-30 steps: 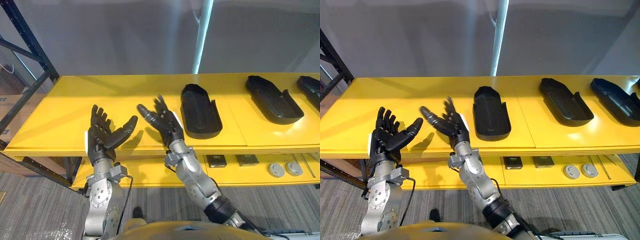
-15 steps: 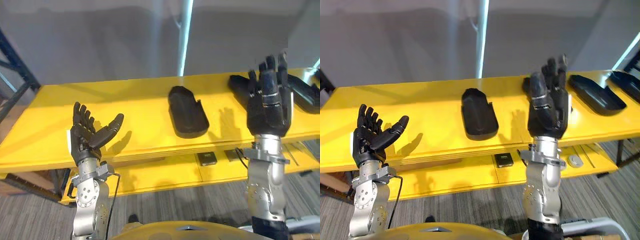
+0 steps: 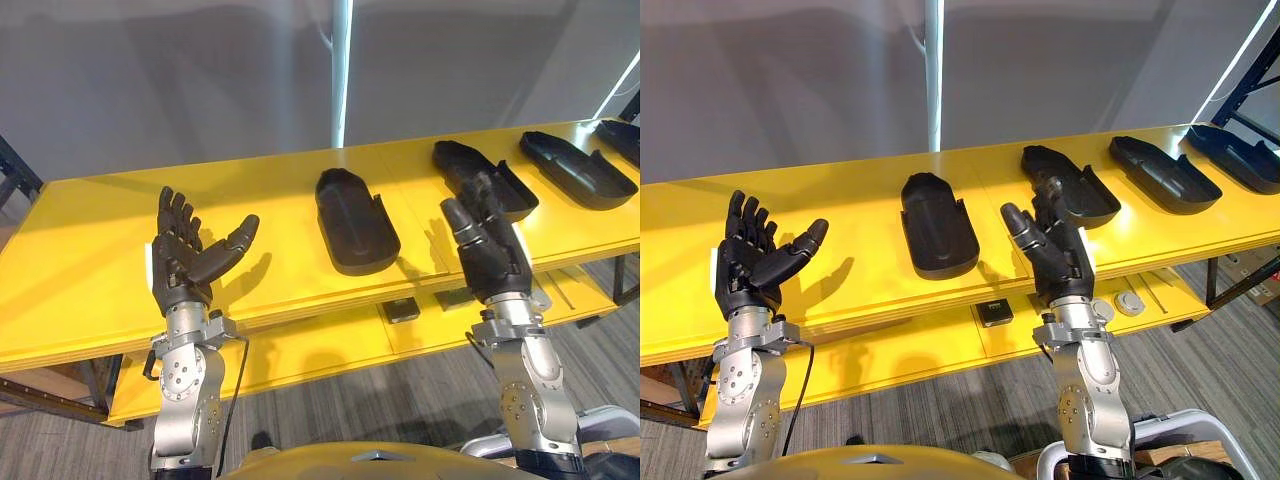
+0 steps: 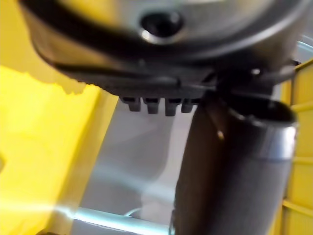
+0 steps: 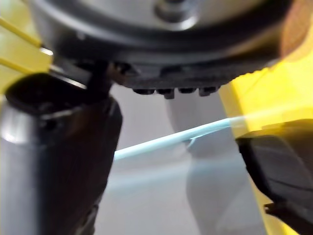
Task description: Walk over and take three plastic housings, then place them on the shelf
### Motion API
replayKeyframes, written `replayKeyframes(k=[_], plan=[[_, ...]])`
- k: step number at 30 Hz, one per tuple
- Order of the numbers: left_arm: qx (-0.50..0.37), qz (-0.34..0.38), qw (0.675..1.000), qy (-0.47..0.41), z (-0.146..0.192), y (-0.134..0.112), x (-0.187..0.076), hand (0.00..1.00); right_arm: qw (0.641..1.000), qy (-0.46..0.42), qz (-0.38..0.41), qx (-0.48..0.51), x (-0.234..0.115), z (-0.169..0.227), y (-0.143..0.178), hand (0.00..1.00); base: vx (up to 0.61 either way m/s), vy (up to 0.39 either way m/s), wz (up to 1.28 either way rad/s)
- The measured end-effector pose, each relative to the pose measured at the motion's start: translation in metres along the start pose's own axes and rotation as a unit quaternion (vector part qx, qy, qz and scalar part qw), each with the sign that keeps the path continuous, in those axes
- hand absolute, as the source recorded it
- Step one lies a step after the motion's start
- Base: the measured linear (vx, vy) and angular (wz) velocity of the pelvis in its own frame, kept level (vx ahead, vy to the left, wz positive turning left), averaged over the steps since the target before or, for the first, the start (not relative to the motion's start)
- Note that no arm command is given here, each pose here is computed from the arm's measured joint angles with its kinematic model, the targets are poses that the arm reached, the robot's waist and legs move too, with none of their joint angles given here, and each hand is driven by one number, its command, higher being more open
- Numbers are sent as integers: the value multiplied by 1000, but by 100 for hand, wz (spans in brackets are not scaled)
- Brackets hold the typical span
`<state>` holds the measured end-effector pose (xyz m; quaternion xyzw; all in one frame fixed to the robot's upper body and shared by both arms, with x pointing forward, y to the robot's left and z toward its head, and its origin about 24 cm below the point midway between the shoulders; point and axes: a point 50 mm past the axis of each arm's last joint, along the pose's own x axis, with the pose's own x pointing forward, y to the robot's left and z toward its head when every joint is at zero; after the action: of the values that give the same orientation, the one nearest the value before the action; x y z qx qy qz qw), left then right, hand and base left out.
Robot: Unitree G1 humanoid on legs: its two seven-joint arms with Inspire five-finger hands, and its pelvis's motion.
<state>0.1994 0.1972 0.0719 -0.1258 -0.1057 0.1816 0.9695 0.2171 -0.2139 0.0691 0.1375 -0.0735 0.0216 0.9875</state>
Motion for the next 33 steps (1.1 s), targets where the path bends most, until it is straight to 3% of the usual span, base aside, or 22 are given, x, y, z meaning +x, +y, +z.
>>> replayKeyframes(k=[10,33], plan=[[6,-2,1000,6,-1,1,0,100,996,77,-29,14,0,-34,-14,100,0,-2,4],[28,-13,999,31,-14,-1,-2,100,985,130,104,41,1,-60,20,100,2,-1,0]])
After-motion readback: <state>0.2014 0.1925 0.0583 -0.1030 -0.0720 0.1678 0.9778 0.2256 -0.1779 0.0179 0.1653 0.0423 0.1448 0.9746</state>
